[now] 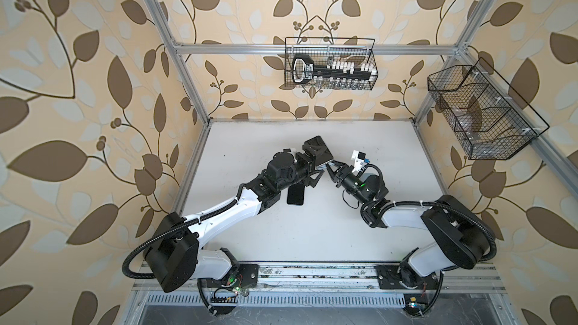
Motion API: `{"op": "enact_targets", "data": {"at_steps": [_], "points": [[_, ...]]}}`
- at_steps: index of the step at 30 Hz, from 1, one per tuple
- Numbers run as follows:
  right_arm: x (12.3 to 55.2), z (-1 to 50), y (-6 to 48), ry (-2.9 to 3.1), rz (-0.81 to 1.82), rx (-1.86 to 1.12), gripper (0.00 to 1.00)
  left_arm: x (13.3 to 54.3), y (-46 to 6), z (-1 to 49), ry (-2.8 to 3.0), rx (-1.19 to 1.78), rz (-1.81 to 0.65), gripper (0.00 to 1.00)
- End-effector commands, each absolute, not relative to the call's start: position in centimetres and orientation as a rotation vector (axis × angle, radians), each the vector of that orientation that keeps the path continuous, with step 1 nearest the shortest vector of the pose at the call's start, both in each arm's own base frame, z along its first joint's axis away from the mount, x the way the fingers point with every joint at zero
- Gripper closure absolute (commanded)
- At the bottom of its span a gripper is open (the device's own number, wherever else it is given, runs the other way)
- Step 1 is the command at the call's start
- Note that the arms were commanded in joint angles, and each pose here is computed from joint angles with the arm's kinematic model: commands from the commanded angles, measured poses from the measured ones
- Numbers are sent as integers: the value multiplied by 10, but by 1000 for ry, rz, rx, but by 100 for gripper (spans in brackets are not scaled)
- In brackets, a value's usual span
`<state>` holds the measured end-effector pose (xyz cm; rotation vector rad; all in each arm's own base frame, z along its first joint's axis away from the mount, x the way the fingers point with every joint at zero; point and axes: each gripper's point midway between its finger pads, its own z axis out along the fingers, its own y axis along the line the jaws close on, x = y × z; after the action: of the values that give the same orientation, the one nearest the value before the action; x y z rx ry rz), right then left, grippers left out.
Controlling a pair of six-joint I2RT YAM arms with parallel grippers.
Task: Take the phone out of the phone case
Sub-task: Remove the phone case from the phone.
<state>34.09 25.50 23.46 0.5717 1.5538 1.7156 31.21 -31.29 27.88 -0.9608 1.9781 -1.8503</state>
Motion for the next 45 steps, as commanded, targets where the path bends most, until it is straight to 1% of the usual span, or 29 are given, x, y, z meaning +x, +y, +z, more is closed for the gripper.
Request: {"op": "enact_targets", "data": {"at_steps": [1, 8, 17, 22, 28, 36, 45], "points": [[338, 267, 256, 1428, 1765, 503, 100, 308, -315, 323, 1881, -867, -1942, 1], [341, 263, 256, 1428, 1754, 507, 100, 306, -311, 328, 1874, -860, -1934, 1], [345, 264, 260, 1409, 1774, 503, 100, 298, -316, 322, 1909, -866, -1939, 1], [346, 262, 261, 1411, 1772, 503, 100, 296, -313, 332, 1894, -837, -1932, 1], [344, 265, 261, 1403, 1785, 503, 100, 300, -309, 325, 1891, -846, -1878, 1], [339, 270, 260, 1389, 1794, 498, 100, 306, -314, 321, 1887, -852, -1882, 1], [333, 275, 259, 1377, 1799, 496, 100, 310, -309, 318, 1885, -854, -1822, 1]]}}
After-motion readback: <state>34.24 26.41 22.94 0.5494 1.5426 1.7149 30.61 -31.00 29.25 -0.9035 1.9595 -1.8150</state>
